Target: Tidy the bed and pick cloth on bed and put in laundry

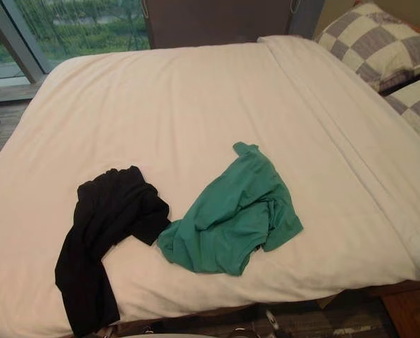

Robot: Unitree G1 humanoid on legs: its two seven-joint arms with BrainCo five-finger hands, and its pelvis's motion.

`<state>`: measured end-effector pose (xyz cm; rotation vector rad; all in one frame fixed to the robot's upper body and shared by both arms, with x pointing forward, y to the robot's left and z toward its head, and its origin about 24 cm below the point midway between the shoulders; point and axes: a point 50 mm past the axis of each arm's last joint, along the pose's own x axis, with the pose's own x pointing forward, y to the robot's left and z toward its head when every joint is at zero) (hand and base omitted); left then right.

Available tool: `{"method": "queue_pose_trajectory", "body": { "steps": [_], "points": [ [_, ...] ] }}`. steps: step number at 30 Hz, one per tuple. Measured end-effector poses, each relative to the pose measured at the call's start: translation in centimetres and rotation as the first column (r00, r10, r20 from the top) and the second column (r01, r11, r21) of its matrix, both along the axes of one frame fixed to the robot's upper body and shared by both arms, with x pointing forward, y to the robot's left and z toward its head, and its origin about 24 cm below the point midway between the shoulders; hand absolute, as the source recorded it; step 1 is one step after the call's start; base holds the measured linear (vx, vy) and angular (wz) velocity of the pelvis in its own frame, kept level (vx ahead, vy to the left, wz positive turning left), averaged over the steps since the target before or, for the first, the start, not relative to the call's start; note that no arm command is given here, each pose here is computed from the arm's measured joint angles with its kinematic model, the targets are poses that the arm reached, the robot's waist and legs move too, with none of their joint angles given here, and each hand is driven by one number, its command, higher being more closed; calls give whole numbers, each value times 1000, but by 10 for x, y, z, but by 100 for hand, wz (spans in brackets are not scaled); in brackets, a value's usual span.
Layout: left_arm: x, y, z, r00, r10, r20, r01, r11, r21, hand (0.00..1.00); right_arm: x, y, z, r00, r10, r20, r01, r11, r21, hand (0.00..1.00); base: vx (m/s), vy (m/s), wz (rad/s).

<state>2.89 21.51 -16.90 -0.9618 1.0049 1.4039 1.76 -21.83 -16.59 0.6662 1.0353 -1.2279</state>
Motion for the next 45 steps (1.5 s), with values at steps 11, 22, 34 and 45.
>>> {"method": "queue_pose_trajectory", "body": {
  "steps": [11,22,34,45],
  "points": [
    [45,60,25,894,-412,178,363,897,252,0,14,-124,73,982,-162,93,186,811,-555,0,-44,12,-14],
    [28,61,32,856,-468,220,379,857,349,0,22,-162,117,997,-66,46,78,642,-763,0,61,-11,-3],
    [-16,64,20,967,-253,-41,256,939,229,0,33,-178,131,999,-17,43,45,599,-800,0,77,-1,8],
    [-76,31,7,922,372,-109,-379,925,-44,0,18,-176,113,995,-104,8,76,668,-740,0,-62,-22,11]
  ]
}}
